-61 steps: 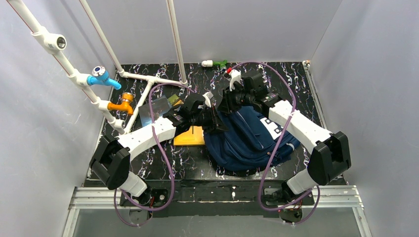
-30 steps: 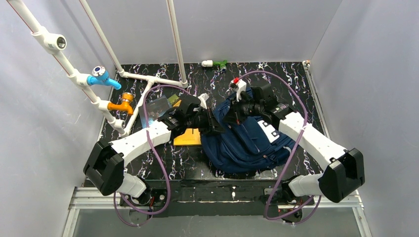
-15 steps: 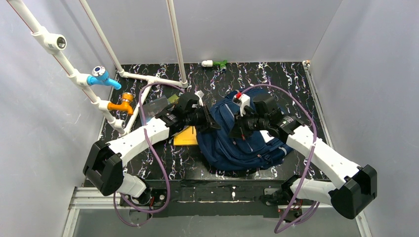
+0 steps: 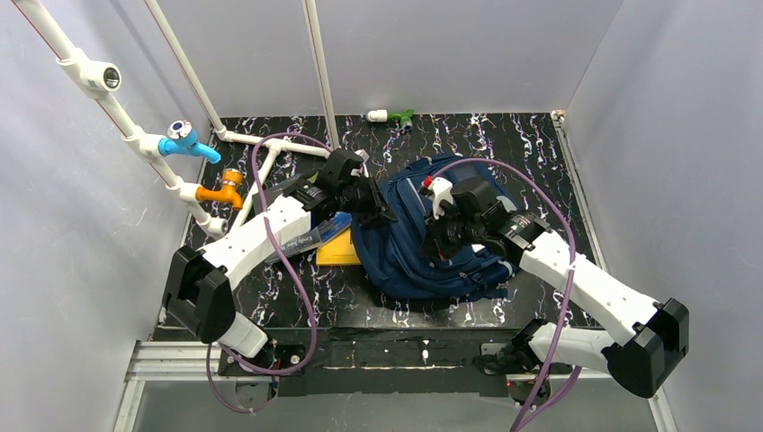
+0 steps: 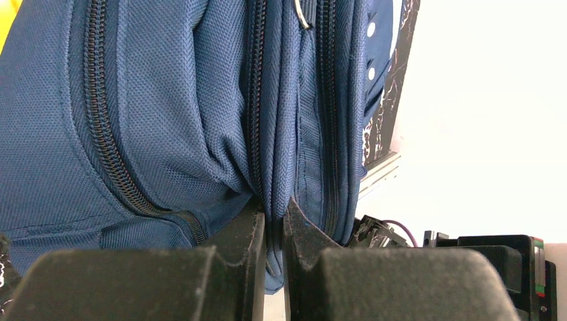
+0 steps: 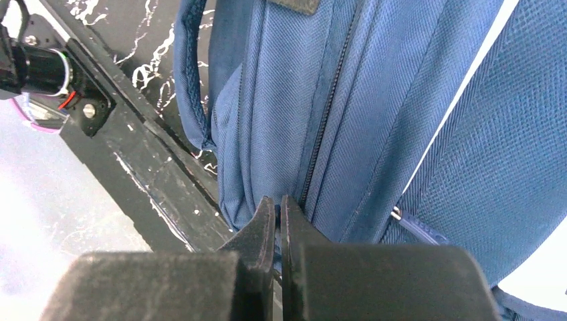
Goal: Pack the student bag
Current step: Zip the student bag at the center of the board.
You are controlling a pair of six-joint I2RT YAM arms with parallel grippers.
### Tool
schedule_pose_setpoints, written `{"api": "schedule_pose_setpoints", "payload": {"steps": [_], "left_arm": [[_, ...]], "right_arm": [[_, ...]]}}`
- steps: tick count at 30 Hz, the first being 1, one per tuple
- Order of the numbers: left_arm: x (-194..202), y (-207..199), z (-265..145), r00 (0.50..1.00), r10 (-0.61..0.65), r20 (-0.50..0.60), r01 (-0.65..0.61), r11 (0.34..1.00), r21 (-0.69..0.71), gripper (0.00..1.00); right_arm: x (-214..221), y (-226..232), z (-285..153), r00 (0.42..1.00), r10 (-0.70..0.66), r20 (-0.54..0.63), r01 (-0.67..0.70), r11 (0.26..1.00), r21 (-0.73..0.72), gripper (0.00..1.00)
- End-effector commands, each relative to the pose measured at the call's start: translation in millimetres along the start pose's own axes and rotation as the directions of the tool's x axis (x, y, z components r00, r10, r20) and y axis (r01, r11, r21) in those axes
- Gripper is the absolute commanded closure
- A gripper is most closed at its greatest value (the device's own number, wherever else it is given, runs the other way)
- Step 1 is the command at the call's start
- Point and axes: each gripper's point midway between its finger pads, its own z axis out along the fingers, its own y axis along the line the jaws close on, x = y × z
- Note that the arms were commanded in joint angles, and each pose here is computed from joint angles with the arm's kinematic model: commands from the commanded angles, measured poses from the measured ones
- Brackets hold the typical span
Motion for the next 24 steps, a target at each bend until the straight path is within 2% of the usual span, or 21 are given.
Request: {"api": "schedule_pose_setpoints", "payload": {"steps": [1, 8, 11, 16, 24], "left_arm": [[-75, -19, -23, 0.965, 0.044, 0.26, -0.052, 0.998, 0.022, 1.0], [-86, -6, -17, 0.969, 0.041, 0.244, -0.037, 0.999, -0.019, 1.0], [-91, -3, -15, 0.971, 0.03, 0.239, -0.026, 0.999, -0.019, 1.0], [-93, 1, -13, 0.972, 0.021, 0.233, -0.018, 1.0, -0.016, 1.0], [-93, 3, -16, 0.973, 0.004, 0.229, -0.006, 1.0, 0.007, 1.0]], "right_arm": [[59, -11, -22, 0.969, 0.074, -0.235, -0.046, 0.991, 0.122, 0.99], [77, -13, -26, 0.939, 0.105, -0.326, -0.033, 0.975, 0.219, 0.99], [86, -17, -26, 0.935, 0.101, -0.341, 0.005, 0.955, 0.296, 0.99], [109, -11, -27, 0.922, 0.126, -0.366, 0.005, 0.942, 0.336, 0.99], [134, -10, -39, 0.906, 0.257, -0.337, -0.109, 0.91, 0.4, 0.99]]}}
